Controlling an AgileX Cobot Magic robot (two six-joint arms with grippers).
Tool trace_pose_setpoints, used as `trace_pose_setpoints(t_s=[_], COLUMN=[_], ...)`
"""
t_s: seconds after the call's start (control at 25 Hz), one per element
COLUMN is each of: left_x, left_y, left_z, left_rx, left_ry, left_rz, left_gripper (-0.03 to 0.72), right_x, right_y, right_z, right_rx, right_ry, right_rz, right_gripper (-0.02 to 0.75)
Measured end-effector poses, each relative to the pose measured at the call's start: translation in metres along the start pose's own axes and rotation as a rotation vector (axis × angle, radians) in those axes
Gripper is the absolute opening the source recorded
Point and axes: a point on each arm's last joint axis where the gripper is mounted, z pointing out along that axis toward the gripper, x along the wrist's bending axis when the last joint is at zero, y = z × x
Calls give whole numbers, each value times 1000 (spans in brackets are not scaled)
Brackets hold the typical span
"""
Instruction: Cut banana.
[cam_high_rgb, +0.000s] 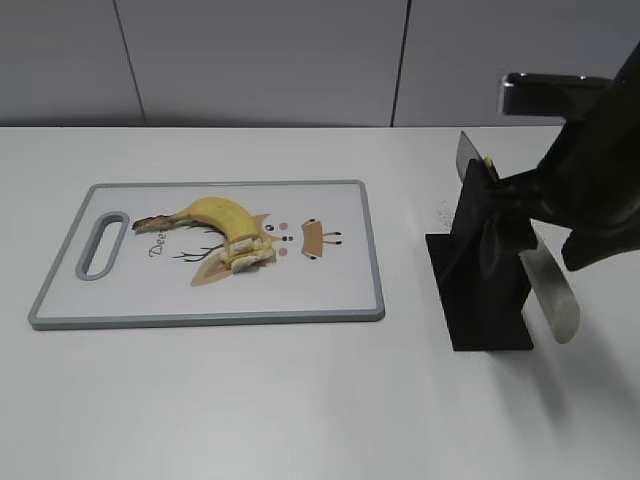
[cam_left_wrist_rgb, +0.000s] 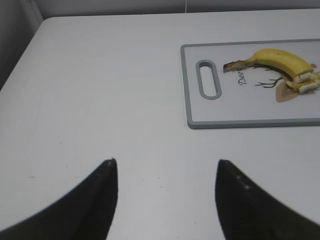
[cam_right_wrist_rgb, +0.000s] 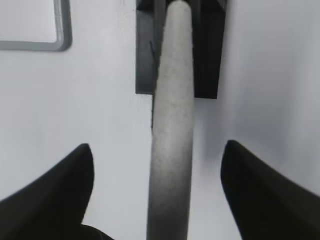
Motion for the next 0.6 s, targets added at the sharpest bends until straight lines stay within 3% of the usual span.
trace_pose_setpoints(t_s=[0.12, 0.4, 0.6], left_x=[0, 0, 0], left_y=[0, 0, 0], left_z=[0, 0, 0], left_rx=[0, 0, 0], left_ry=[0, 0, 0], left_rz=[0, 0, 0], left_gripper=[591, 591, 591], right_x=[1, -2, -11], right_y=[1, -16, -43], right_z=[-16, -83, -110], right_rx=[-78, -315, -385], right_ry=[32, 102, 108], right_rz=[-41, -189, -327], right_gripper=[656, 652, 636])
